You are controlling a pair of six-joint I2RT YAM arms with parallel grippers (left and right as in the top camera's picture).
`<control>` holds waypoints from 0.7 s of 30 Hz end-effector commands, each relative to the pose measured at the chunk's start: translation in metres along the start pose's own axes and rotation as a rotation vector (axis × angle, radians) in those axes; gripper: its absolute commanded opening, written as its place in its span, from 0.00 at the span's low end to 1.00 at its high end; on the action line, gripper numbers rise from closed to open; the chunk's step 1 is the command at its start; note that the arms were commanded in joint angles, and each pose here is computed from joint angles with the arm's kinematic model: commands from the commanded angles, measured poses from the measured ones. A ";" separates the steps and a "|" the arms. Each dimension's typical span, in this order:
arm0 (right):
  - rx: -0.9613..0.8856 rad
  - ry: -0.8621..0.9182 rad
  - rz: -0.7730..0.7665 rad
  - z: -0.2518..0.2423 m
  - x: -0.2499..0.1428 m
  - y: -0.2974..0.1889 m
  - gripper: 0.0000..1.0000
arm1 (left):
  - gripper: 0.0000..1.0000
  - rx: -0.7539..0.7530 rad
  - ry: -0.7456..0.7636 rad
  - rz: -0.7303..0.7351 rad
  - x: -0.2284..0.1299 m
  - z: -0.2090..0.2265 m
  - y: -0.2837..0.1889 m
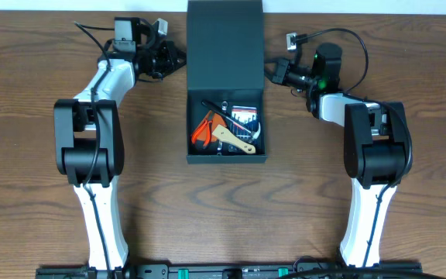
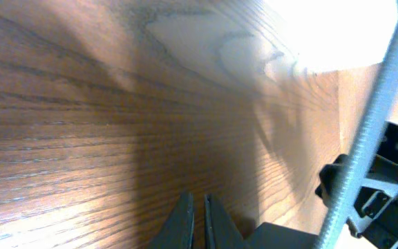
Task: Pack container
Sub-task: 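Push the lid forward with both grippers to close the box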
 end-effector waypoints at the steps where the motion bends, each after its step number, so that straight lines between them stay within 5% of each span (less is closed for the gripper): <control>1: 0.129 -0.040 0.057 0.012 -0.002 0.006 0.01 | 0.06 -0.072 0.147 -0.041 0.010 -0.040 -0.027; 9: 0.278 -0.123 0.106 0.030 0.013 0.006 0.01 | 0.06 -0.073 0.335 -0.054 0.000 -0.083 -0.063; 21: 0.374 -0.194 0.136 0.053 0.032 0.006 0.02 | 0.06 -0.030 0.399 0.007 -0.021 -0.099 -0.087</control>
Point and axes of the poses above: each gripper's point midway between its finger pads, its own y axis out along the fingers, its own z axis along the line the jaws close on, x = y × z, the point moved 10 cm from there along -y, back along the fingers, and after that the axes turned 11 degrees about -y, right-handed, at the moved point
